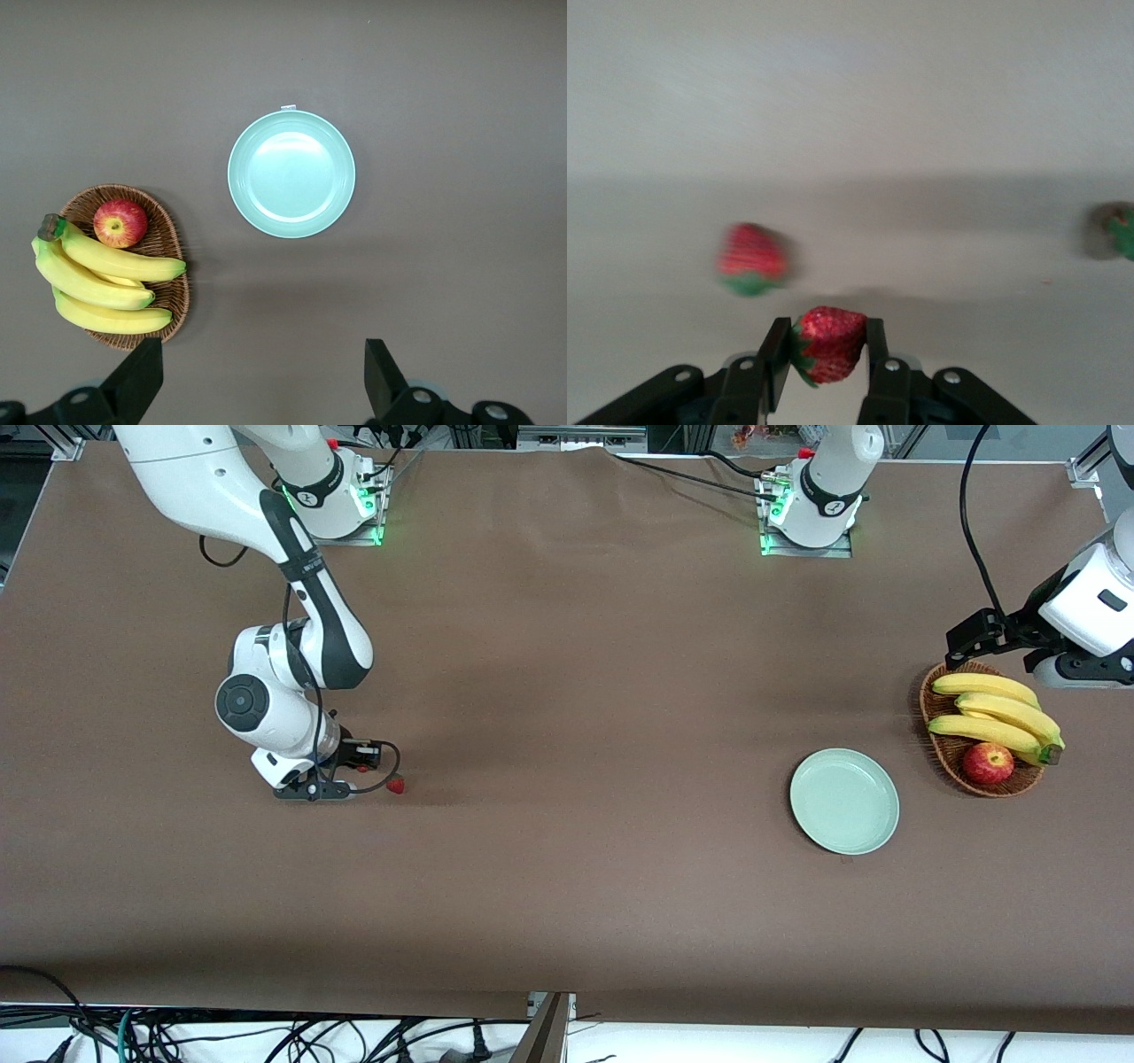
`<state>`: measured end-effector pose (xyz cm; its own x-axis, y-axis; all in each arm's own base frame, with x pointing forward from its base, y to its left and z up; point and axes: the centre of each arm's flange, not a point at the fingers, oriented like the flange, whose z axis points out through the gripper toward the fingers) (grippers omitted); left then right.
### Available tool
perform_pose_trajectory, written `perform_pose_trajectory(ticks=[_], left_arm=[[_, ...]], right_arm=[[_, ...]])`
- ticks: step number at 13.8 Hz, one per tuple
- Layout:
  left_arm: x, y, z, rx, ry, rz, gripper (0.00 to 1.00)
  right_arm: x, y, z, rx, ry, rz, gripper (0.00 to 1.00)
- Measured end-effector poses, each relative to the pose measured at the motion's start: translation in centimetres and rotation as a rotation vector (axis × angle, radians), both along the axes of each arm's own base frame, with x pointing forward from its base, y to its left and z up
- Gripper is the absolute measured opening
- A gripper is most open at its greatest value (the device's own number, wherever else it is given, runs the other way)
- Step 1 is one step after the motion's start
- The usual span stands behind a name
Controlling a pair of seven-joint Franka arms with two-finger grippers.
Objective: Collect all strawberries into plate
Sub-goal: 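Carry the strawberry toward the plate and release it mid-table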
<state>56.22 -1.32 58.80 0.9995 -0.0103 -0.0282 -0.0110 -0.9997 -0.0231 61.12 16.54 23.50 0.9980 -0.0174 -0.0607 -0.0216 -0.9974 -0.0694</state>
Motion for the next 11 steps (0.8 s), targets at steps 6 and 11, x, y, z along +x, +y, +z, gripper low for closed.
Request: perform_pose_trajectory(ticks=[6, 11], left_arm=[[-0.2, 0.1, -0.2, 0.001, 0.019, 0.001, 1.0], [-0.2, 0.1, -0.2, 0.001, 0.022, 0.002, 1.0]], right_arm=[[2.5, 14.1, 6.3, 0.106, -0.057, -0.164, 0.38], [0.9, 30.5, 4.1, 0.231, -0.109, -0.347, 0.38]])
